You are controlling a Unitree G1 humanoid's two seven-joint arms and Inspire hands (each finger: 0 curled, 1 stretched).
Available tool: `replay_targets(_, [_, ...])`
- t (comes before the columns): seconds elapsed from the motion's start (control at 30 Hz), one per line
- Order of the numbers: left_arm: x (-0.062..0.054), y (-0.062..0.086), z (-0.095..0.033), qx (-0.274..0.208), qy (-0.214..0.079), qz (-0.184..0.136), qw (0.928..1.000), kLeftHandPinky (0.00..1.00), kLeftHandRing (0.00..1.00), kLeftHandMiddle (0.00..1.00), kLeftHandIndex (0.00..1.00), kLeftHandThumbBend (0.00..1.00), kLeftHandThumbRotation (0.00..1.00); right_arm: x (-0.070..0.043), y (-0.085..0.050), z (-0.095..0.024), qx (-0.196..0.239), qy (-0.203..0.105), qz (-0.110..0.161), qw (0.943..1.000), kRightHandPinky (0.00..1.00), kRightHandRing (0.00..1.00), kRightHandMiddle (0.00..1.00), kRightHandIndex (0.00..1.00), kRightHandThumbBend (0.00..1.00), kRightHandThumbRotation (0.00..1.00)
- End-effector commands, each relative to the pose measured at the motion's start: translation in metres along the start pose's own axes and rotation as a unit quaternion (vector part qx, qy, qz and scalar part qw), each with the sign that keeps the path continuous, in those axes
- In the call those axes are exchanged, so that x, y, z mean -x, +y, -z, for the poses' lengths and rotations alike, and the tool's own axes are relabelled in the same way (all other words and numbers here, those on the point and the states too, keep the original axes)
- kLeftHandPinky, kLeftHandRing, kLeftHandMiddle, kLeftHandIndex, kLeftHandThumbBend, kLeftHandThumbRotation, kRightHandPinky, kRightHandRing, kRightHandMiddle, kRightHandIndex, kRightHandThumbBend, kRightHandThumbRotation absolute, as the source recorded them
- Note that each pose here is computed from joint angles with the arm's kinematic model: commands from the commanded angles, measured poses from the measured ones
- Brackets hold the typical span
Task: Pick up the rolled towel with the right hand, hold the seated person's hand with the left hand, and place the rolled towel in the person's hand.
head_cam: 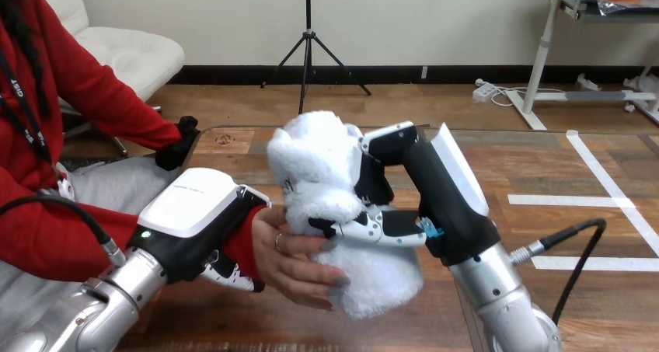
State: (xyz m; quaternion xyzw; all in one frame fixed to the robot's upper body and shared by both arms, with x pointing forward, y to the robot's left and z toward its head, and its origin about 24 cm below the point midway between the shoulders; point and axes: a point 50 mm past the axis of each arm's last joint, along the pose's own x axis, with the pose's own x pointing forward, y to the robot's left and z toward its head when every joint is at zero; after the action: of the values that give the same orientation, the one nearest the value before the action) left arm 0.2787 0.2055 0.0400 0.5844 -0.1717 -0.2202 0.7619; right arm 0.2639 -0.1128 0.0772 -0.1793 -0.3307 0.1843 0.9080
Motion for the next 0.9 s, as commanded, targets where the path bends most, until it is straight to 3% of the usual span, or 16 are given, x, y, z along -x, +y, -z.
replay_targets(0.0, [-0.045,0.065,-0.034,-0.004,-0.102,-0.153,0.9830,0.29,0.32,0.37,0.39,0.85,0.06,-0.062,-0.010,-0.059,-0.023,-0.208,0.049,0.9766,0.02,0.06,0.10,0.09,0.61,0.00])
replay_targets(0.87, [-0.050,0.069,-0.048,0.006,-0.127,-0.156,0.9794,0.27,0.29,0.34,0.38,0.81,0.07,-0.079,0.011,-0.063,-0.067,-0.216,-0.001,0.9741,0.02,0.06,0.10,0.08,0.62,0.00])
